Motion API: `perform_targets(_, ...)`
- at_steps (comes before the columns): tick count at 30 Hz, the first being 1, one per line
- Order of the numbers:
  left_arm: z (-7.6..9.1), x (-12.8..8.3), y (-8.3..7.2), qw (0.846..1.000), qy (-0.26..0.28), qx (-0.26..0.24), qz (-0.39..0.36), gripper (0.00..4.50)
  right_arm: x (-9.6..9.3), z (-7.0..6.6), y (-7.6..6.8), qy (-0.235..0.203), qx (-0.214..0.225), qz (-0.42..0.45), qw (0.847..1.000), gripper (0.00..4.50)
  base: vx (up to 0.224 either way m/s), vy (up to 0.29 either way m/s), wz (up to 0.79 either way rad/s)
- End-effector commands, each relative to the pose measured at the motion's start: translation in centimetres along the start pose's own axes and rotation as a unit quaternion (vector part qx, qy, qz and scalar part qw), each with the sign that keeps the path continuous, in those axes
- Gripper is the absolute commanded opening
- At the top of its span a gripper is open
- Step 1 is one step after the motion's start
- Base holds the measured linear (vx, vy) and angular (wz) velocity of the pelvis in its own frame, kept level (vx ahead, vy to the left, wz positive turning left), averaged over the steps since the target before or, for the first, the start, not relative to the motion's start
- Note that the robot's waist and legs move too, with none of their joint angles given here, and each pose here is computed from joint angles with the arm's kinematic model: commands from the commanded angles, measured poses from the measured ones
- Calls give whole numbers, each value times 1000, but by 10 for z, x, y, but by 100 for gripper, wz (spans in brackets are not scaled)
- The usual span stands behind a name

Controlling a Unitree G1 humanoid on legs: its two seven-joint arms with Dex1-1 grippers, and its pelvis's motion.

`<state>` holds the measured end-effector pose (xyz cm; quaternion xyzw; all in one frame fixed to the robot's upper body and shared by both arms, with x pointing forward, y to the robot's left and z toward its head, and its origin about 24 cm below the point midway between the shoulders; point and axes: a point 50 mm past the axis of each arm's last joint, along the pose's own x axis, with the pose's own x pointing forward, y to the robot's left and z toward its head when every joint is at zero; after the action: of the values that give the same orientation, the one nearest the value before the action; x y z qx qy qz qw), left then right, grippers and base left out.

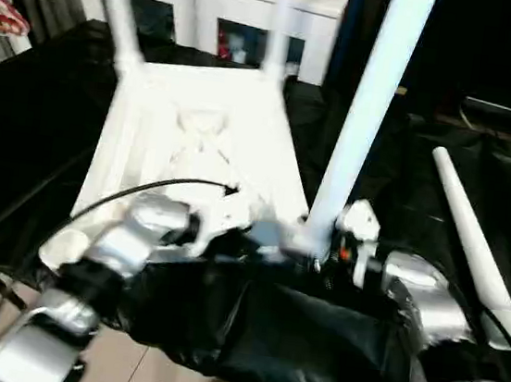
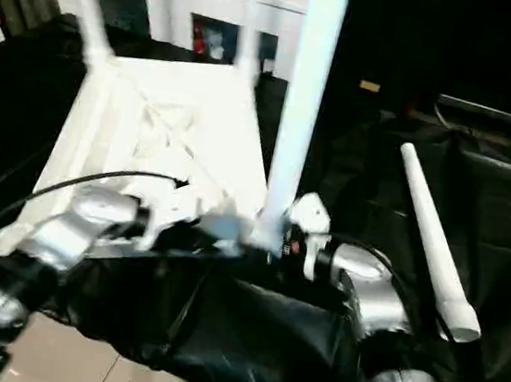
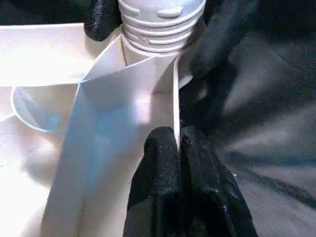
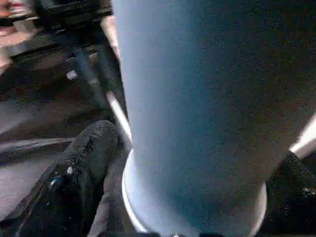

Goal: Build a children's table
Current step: Rotate leg to tighten

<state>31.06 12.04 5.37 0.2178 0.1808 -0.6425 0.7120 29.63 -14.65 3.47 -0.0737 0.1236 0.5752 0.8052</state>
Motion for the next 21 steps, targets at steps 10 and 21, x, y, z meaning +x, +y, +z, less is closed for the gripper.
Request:
perform_targets(10,-1,-9,-6,999,9,22,-45,0,2,1,18,17,5,99,995,318,0,0,0)
perform_targets(21,9,5,-1,1000,-29,-11,3,0,10,-2,20,-16,54,53,997,276,0,0,0)
